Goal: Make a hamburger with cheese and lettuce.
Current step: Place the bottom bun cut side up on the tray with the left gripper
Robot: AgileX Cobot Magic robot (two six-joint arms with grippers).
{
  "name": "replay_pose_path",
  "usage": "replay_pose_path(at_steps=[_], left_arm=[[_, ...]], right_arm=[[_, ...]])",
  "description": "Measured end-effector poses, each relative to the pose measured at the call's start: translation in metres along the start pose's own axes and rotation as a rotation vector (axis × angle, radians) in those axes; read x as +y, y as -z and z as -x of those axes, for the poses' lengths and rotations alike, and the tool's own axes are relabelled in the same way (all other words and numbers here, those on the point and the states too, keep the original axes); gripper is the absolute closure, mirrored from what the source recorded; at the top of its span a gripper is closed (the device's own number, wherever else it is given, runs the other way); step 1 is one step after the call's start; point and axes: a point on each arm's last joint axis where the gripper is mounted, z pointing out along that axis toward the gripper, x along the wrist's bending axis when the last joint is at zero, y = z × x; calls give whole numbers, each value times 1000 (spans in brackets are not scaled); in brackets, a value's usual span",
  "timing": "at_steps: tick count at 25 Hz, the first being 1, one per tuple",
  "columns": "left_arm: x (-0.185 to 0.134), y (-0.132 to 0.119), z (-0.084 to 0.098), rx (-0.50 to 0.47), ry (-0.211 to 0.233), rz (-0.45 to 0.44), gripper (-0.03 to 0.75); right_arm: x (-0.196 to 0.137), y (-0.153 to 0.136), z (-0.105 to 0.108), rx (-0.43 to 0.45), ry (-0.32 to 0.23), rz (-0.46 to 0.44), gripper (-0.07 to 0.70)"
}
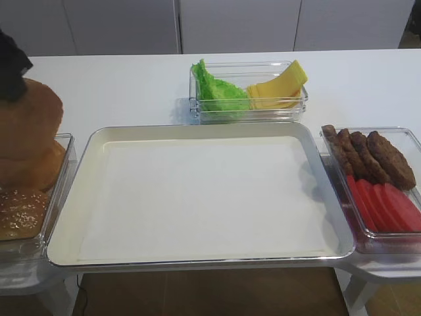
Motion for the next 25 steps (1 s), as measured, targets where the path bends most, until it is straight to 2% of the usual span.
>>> replay_pose_path(at_steps=[6, 11, 15, 18, 21, 25], left_arm=[[10, 4, 44, 60, -88, 25, 622], [21, -8, 84, 164, -150, 34, 622], [30, -17, 120, 268, -207, 86, 622], [33, -26, 147, 310, -260, 119, 622], [35, -33, 168, 356, -296, 157, 622], [37, -41, 186, 401, -310, 204, 622]], right_arm=[[0, 0, 0, 0, 0, 0, 71], [0, 0, 0, 0, 0, 0, 71], [0, 0, 0, 0, 0, 0, 71], [0, 0, 0, 0, 0, 0, 71], [0, 0, 0, 0, 0, 0, 71], [0, 0, 0, 0, 0, 0, 71]])
